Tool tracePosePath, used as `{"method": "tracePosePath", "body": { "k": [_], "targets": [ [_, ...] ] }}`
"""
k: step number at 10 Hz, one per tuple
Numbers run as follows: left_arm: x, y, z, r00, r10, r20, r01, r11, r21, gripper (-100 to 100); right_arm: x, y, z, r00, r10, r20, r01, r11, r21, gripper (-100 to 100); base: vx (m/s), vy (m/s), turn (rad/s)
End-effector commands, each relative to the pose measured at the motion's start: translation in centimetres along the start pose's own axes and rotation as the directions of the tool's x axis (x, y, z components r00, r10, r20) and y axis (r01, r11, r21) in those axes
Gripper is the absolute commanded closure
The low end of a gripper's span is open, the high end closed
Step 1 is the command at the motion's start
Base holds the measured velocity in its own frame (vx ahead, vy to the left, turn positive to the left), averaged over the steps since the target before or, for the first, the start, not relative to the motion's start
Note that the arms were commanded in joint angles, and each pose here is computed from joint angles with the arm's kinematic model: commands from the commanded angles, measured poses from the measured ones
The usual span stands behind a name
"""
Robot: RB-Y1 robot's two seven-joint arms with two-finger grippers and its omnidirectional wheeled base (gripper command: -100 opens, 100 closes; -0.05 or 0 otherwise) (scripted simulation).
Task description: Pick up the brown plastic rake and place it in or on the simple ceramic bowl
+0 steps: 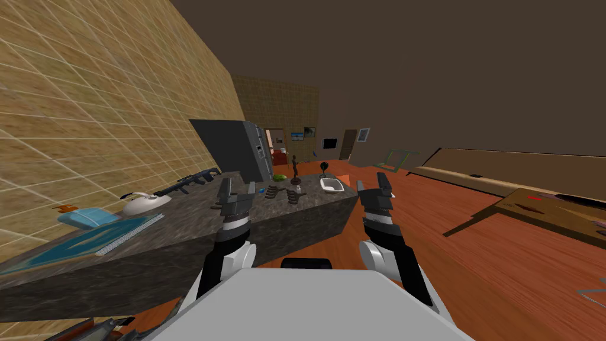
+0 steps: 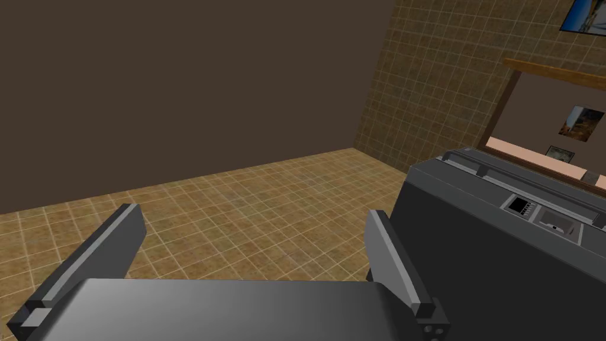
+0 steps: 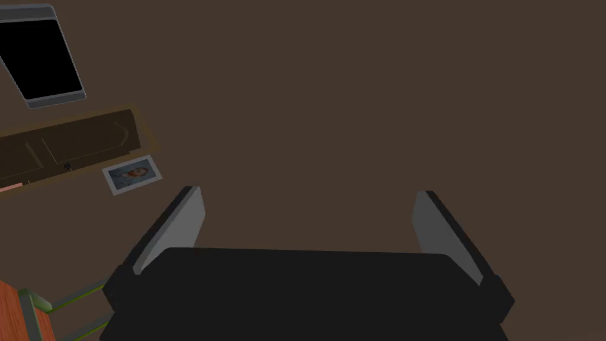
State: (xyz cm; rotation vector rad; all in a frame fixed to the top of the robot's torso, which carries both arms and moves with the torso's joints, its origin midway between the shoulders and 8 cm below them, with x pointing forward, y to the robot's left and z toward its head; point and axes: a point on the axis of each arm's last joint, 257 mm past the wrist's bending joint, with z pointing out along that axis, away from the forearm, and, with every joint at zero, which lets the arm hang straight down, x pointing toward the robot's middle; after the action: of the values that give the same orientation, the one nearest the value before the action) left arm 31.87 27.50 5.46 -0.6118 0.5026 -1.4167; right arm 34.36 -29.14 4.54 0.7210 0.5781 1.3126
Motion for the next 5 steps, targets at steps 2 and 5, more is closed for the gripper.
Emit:
{"method": "tracePosePath", "body": {
  "k": [2, 5],
  "targets": [
    [-0.5, 0.9, -1.1, 0.996, 0.069, -0.051, -0.071, 0.996, -0.045, -100, 0.0, 0.0, 0.0, 1.000, 0.000, 0.000, 0.000, 1.000, 0.000, 0, -0.035, -0.019, -0.098],
    [-1.9, 2.3, -2.9, 0.983, 0.158, -0.097, -0.169, 0.980, -0.110, -100, 0.0, 0.0, 0.0, 1.000, 0.000, 0.000, 0.000, 1.000, 0.000, 0, -0.058, -0.020, -0.116]
  ]
}}
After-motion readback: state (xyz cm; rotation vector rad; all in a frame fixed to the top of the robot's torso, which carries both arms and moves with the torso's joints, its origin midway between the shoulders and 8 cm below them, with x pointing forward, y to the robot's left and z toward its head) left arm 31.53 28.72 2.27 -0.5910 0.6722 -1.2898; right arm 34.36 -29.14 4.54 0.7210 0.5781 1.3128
